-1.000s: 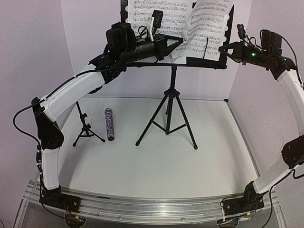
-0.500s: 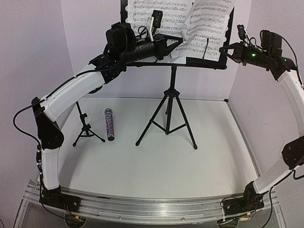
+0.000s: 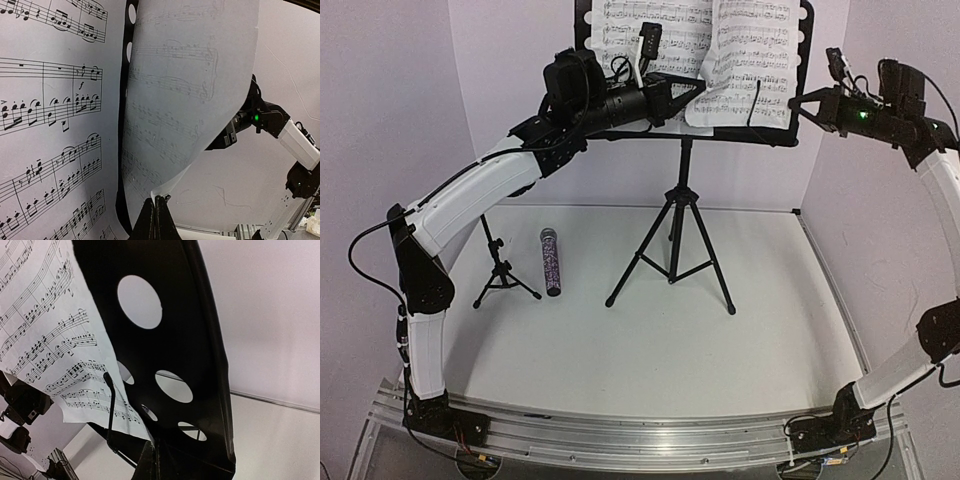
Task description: Set up the instrument practice props
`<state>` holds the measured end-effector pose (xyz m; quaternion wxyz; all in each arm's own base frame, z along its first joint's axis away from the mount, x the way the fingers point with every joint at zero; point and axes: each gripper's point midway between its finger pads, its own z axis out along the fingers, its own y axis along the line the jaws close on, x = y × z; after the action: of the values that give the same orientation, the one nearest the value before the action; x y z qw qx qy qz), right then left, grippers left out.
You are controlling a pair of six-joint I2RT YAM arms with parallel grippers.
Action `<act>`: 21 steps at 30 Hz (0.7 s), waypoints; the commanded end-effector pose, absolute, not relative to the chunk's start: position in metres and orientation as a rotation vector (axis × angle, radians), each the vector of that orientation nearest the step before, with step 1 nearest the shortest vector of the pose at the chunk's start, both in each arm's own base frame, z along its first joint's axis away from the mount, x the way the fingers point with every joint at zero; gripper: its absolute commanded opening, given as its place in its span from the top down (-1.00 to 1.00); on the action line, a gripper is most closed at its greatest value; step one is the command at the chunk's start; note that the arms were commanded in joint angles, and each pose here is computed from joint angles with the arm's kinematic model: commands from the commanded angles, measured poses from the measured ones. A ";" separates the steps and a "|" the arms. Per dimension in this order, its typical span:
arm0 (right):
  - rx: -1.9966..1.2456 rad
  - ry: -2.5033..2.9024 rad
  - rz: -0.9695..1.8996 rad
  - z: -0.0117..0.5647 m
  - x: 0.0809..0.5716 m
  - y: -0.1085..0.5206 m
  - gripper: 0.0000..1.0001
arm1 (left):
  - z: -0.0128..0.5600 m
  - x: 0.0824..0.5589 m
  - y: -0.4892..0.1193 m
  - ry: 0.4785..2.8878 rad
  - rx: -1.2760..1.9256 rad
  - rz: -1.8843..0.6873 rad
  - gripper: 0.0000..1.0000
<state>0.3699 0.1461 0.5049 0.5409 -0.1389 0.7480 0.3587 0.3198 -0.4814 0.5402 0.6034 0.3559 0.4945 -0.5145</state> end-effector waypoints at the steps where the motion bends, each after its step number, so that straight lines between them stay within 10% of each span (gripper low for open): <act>1: -0.357 1.771 0.831 0.513 0.355 0.145 1.00 | 0.532 0.326 -0.485 1.154 0.820 -1.207 1.00; 21: -0.297 1.847 0.633 0.495 0.358 0.121 1.00 | 0.518 0.331 -0.488 1.195 0.837 -1.178 1.00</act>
<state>0.3666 0.1305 0.4862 0.5353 -0.1287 0.7803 0.2967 0.3232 -0.4871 0.5288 0.5978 0.3611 0.4995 -0.5127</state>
